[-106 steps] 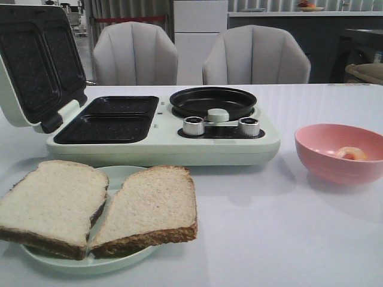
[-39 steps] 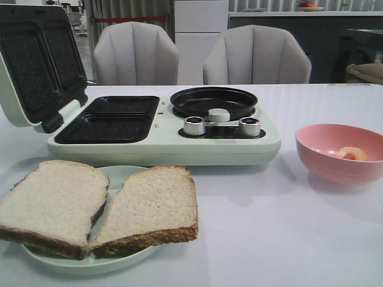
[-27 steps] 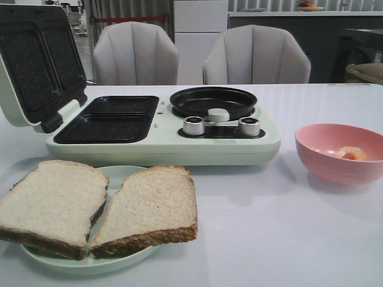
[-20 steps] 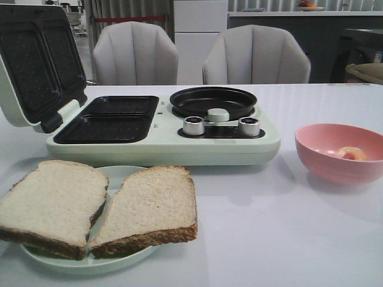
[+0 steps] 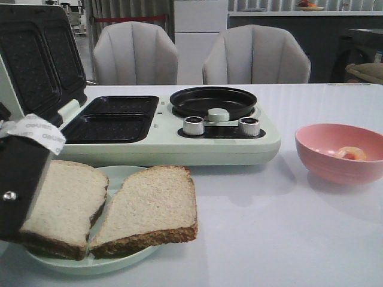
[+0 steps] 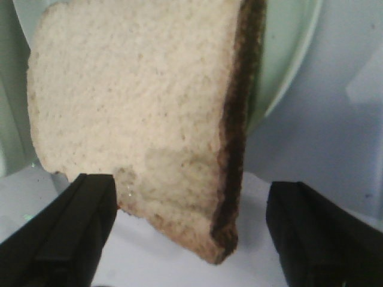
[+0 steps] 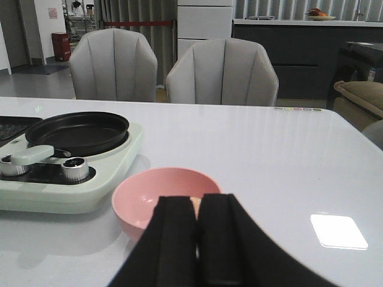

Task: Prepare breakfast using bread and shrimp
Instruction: 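Grasp the bread slice nearest the left gripper by its edge, then lift the bread slice with the left gripper over the sandwich maker plate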

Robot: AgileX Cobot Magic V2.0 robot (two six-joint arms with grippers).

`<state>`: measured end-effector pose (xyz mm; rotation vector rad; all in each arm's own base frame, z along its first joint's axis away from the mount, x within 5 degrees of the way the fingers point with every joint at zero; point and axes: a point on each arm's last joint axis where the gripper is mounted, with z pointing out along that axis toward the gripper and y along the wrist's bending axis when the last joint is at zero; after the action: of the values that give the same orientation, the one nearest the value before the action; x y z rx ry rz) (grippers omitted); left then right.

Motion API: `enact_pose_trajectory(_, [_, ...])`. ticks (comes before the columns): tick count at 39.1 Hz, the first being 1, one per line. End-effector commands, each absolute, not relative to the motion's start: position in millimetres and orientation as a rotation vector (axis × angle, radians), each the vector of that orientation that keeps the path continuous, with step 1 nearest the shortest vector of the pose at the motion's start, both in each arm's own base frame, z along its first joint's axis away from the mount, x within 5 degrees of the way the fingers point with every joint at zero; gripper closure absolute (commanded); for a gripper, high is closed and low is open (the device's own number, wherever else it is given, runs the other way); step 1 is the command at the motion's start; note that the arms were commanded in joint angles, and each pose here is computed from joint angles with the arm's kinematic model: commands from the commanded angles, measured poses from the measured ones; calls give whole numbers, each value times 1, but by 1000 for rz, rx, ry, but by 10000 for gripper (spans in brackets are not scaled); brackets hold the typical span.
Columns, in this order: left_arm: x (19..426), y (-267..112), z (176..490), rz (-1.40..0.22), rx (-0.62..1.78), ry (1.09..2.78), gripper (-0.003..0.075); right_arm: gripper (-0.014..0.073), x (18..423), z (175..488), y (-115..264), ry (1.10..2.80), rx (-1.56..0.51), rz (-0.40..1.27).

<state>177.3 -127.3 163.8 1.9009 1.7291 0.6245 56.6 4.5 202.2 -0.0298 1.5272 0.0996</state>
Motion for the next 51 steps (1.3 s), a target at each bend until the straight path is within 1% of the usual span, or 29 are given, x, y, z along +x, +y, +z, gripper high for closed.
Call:
enact_pose_trajectory(1, [184, -138, 170, 609, 1886, 1684, 157, 440, 53, 216, 5, 1408, -46, 98])
enact_pose_trajectory(12, [194, -138, 154, 680, 1979, 1676, 157, 440, 53, 216, 5, 1408, -46, 98])
enact_pose_trajectory(15, [195, -137, 151, 696, 1990, 1679, 181, 440, 53, 216, 5, 1408, -46, 98])
enact_pose_trajectory(17, [196, -136, 151, 705, 1992, 1681, 228, 440, 53, 216, 5, 1408, -46, 98])
enact_pose_trajectory(20, [196, -136, 151, 713, 1991, 1682, 319, 440, 53, 216, 5, 1408, -46, 98])
enact_pose_trajectory(24, [197, -132, 152, 761, 1984, 1699, 461, 440, 53, 216, 5, 1408, -46, 98])
enact_pose_trajectory(27, [197, -131, 154, 792, 1976, 1705, 511, 440, 53, 216, 5, 1408, -46, 98])
enact_pose_trajectory(33, [195, -131, 162, 805, 1944, 1690, 512, 440, 53, 216, 5, 1408, -46, 98])
enact_pose_trajectory(42, [187, -132, 184, 819, 1870, 1641, 512, 440, 53, 216, 5, 1408, -46, 98])
enact_pose_trajectory(51, [181, -130, 217, 830, 1739, 1589, 512, 440, 53, 216, 5, 1408, -46, 98])
